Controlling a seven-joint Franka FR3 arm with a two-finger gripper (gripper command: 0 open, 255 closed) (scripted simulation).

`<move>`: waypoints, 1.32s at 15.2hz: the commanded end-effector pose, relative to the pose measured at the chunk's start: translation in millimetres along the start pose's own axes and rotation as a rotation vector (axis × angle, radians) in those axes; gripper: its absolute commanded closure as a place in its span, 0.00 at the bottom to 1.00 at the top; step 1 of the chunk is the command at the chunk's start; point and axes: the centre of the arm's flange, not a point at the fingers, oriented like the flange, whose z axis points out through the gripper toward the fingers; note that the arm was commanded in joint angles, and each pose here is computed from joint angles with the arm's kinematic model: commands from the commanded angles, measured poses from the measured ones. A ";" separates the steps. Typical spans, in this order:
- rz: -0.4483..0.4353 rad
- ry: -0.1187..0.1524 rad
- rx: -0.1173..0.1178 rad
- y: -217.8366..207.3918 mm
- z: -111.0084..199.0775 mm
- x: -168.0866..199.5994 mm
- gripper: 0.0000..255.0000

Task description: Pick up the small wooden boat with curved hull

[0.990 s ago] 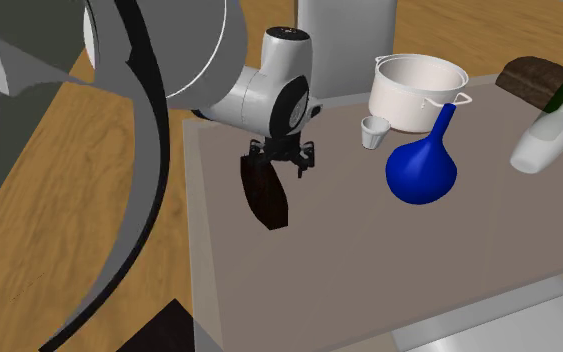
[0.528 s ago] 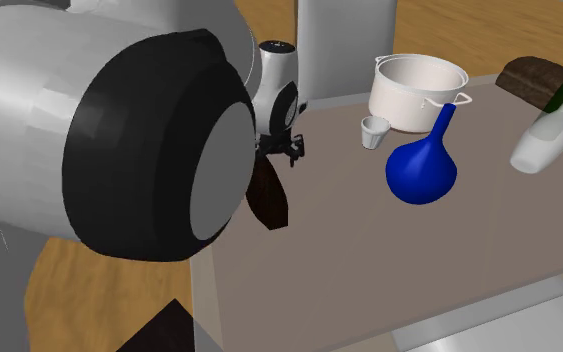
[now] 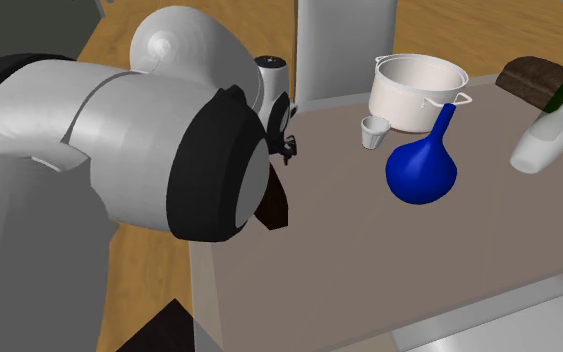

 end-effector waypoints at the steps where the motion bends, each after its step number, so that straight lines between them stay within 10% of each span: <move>1: -0.001 0.000 0.000 -0.3 10.8 -0.9 0.00; 5: -0.001 0.000 0.000 -0.4 24.3 -3.0 0.00; 6: -0.001 0.000 0.000 -0.3 22.3 -5.6 1.00; 20: -0.001 0.000 0.000 -0.3 -1.9 1.0 1.00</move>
